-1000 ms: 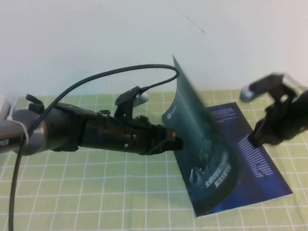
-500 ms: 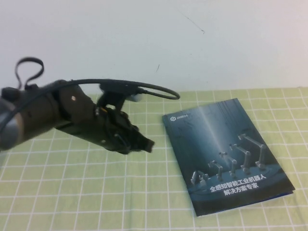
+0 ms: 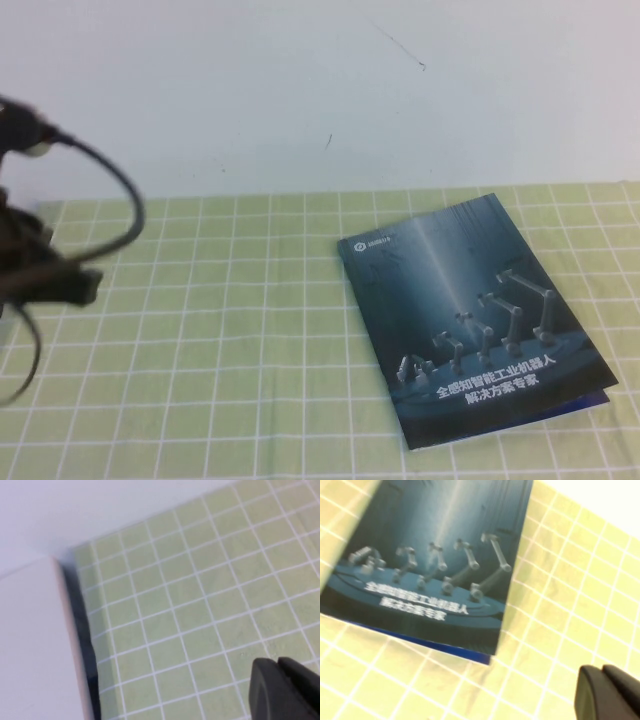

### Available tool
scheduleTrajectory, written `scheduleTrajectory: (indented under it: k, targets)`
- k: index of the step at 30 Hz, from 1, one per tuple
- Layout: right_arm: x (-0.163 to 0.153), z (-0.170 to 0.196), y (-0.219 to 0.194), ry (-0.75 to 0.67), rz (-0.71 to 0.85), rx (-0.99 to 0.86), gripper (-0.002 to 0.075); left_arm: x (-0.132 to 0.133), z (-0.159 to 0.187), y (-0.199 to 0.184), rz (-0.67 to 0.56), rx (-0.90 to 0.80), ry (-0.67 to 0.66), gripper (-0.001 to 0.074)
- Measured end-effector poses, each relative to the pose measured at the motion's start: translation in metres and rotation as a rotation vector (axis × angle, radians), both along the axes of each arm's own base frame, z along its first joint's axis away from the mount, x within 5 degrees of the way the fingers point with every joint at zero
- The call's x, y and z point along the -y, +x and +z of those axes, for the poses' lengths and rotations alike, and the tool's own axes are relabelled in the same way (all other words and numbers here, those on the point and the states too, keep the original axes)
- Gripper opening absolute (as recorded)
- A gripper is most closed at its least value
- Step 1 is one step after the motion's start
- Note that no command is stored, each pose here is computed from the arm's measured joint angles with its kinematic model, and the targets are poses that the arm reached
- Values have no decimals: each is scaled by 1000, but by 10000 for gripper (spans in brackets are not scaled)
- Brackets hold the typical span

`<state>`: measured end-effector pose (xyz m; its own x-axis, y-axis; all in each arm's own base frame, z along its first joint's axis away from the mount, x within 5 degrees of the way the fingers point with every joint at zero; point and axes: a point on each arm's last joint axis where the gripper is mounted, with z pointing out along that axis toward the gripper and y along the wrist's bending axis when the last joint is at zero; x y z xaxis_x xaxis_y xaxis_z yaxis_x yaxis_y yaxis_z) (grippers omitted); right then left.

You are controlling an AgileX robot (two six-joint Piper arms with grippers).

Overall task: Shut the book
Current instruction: 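Close the open booklet and leave it lying on the table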

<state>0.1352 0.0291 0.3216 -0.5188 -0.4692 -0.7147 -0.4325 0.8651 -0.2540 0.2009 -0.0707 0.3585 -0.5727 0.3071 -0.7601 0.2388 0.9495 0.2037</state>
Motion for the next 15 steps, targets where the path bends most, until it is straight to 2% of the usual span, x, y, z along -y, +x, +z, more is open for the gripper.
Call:
scheduleTrajectory:
  k: [8,15]
  targets:
    - [4,-37,-51,135,-4,140,-3,-26,-29,-67,-71,176,-119,-3]
    - [8,-72,-66,126,-8,143,-3,-39,-49,-100,-116,309,-191,-3]
